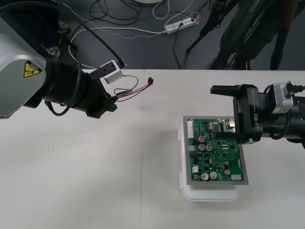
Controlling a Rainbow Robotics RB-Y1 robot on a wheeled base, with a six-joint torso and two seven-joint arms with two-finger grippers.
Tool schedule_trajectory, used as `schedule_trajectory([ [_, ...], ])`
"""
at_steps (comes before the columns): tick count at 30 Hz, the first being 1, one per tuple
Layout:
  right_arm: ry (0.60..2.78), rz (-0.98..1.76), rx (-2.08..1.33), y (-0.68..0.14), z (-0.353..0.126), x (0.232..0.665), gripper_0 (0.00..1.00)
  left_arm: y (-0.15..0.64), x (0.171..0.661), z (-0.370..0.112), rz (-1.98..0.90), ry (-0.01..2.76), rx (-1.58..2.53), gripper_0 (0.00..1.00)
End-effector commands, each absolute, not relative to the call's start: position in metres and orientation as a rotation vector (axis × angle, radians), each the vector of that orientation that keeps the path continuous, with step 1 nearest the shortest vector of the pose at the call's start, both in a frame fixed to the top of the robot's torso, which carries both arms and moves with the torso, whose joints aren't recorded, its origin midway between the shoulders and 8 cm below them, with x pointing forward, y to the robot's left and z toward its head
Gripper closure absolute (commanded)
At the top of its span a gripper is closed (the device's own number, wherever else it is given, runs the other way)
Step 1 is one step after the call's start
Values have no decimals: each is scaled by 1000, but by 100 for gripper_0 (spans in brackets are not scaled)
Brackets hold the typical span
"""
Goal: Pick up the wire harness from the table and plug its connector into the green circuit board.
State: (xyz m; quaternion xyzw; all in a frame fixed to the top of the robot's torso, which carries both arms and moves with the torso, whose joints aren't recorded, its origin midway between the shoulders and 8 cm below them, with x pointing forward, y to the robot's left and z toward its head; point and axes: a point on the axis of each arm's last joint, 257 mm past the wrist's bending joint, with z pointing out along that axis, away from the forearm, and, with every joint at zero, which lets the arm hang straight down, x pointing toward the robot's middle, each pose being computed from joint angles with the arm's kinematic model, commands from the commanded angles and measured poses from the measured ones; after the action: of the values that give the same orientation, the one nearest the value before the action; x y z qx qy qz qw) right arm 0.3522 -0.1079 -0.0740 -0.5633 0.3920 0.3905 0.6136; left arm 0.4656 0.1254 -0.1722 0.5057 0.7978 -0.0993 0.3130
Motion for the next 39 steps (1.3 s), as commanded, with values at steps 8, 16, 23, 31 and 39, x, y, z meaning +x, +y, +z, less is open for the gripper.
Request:
schedule_trajectory([
  [8,877,880,-1303,-113,-57,354,0,124,398,-164,-398,2061,1455,100],
  [16,872,882,-1307,-112,-56,352,0,103,372,-145,-490,1978,1437,100],
  [23,870,890,-1311,-110,-57,351,0,81,348,-135,-600,1907,1408,100],
  [31,869,895,-1315,-108,-57,349,0,60,324,-132,-706,1847,1421,100],
  [39,870,899,-1320,-107,-59,349,0,38,301,-121,-804,1771,1452,100],
])
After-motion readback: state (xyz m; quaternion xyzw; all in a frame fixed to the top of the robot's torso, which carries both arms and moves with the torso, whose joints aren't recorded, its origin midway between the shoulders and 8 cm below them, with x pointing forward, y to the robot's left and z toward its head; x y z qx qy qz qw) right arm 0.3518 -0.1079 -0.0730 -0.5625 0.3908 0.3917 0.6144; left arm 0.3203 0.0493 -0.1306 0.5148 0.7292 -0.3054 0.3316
